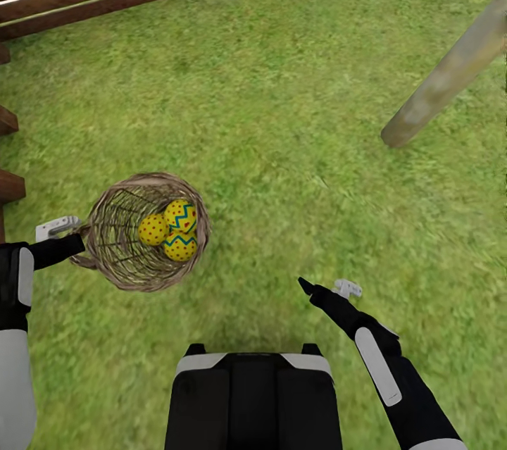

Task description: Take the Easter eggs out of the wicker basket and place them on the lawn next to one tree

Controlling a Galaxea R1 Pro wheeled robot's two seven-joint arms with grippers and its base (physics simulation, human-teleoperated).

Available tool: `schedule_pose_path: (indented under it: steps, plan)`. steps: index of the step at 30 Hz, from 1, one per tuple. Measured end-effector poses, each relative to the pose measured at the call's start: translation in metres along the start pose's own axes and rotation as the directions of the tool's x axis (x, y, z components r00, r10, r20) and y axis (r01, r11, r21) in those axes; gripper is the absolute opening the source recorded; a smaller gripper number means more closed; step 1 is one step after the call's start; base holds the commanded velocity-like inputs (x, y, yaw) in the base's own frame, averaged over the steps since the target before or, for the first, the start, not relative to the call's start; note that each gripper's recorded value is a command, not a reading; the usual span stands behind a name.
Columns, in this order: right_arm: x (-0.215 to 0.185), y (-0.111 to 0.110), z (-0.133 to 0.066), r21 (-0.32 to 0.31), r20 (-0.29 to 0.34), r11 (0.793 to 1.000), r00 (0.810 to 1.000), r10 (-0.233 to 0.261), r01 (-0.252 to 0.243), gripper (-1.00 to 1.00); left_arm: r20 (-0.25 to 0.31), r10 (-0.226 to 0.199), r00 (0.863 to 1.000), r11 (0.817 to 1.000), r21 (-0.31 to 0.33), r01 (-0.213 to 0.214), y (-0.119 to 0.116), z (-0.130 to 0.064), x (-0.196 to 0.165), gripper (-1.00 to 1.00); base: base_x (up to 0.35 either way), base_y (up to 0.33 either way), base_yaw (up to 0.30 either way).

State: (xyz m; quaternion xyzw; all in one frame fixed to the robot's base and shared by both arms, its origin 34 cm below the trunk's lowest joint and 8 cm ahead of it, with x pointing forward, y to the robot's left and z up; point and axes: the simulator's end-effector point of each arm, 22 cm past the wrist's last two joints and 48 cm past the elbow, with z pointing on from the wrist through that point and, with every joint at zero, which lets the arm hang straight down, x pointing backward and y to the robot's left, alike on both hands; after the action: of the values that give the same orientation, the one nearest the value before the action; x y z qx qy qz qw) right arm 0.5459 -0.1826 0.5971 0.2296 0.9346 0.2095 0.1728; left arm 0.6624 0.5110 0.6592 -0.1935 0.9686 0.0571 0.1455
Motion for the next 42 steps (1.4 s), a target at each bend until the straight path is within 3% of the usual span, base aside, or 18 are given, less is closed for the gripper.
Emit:
schedule_pose_path:
  steps: [6, 26, 42]
  plan:
    - [0.000, -0.001, -0.001, 0.027, -0.002, 1.000, 1.000, -0.012, 0.012, 1.00, 0.007, -0.001, 1.000, 1.000, 0.004, 0.001, -0.001, -0.004, -0.004, -1.00, 0.000, 0.000, -0.077]
    - [-0.005, 0.015, -0.005, 0.012, 0.007, 0.999, 0.999, -0.037, 0.037, 1.00, 0.030, -0.005, 1.000, 1.000, 0.016, 0.004, -0.005, -0.016, -0.016, -1.00, 0.000, 0.000, -0.023]
    - [-0.013, 0.023, -0.009, 0.001, 0.024, 0.999, 0.999, -0.043, 0.043, 1.00, 0.054, -0.008, 0.998, 1.000, 0.026, 0.007, -0.008, -0.027, -0.028, -1.00, 0.000, 0.000, 0.097]
